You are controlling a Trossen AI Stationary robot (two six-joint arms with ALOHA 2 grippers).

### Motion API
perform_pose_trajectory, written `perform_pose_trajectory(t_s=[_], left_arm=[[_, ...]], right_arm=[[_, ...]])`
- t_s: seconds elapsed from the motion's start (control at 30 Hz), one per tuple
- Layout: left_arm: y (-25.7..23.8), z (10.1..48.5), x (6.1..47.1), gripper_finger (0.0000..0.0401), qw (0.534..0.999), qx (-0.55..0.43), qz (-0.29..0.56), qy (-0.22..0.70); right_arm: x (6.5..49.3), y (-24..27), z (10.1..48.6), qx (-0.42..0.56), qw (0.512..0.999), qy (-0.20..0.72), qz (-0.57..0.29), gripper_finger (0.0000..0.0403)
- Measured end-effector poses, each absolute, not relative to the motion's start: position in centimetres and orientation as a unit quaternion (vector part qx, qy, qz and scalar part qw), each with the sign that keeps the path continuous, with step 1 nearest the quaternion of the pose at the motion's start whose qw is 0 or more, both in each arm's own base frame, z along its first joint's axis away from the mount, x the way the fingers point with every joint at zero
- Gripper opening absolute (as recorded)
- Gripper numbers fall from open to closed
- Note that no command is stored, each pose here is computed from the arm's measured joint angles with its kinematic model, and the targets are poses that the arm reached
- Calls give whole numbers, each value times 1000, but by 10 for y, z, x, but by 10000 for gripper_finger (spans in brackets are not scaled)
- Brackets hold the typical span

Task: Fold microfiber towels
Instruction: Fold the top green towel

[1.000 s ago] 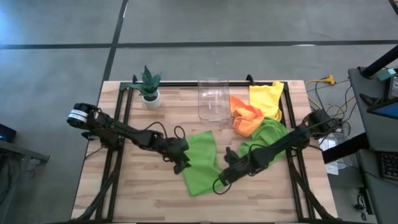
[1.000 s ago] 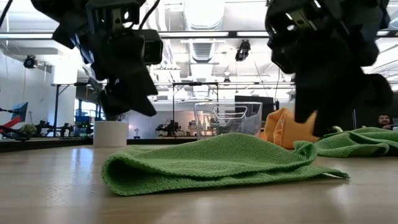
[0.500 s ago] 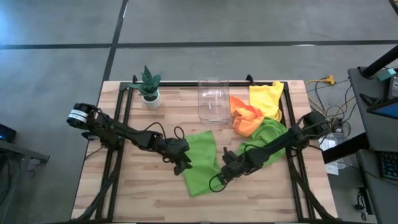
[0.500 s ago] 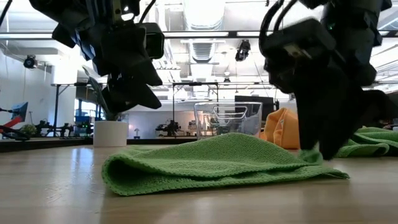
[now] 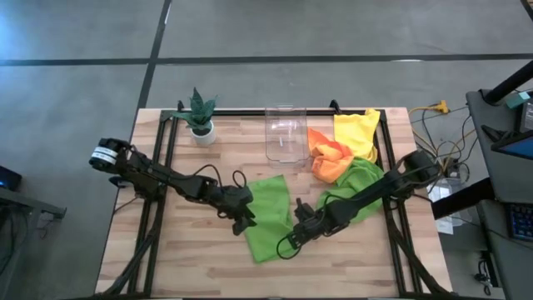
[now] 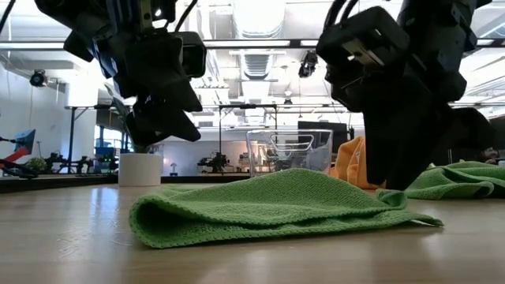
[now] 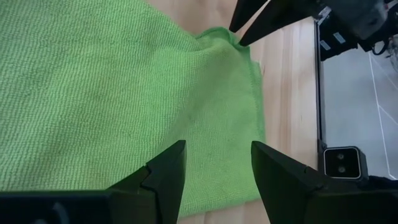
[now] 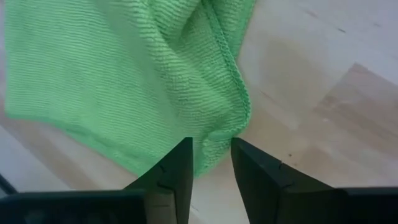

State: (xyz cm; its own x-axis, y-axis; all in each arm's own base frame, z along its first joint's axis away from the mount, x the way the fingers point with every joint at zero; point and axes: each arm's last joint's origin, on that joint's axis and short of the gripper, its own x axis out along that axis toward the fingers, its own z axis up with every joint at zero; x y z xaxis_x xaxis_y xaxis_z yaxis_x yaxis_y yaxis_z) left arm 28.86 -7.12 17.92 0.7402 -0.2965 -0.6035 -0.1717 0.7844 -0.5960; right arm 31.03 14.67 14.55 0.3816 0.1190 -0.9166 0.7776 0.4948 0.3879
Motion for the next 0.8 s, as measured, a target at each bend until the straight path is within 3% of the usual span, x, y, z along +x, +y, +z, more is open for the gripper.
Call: perform_pose_trajectory(t_s=[0.23,0.5,0.8], left_arm=[[-73,180,289,166,874,-327,-39,356],[-84,183,288,166,877,-324,-62,349],[-92,186,287,166,870,-340,-91,345]], right_arm=[[311,148,135,447,687,520,-241,102],[312,149,144,440,697,519,-226,15],[321,155,180,420,715,503,-245,9]])
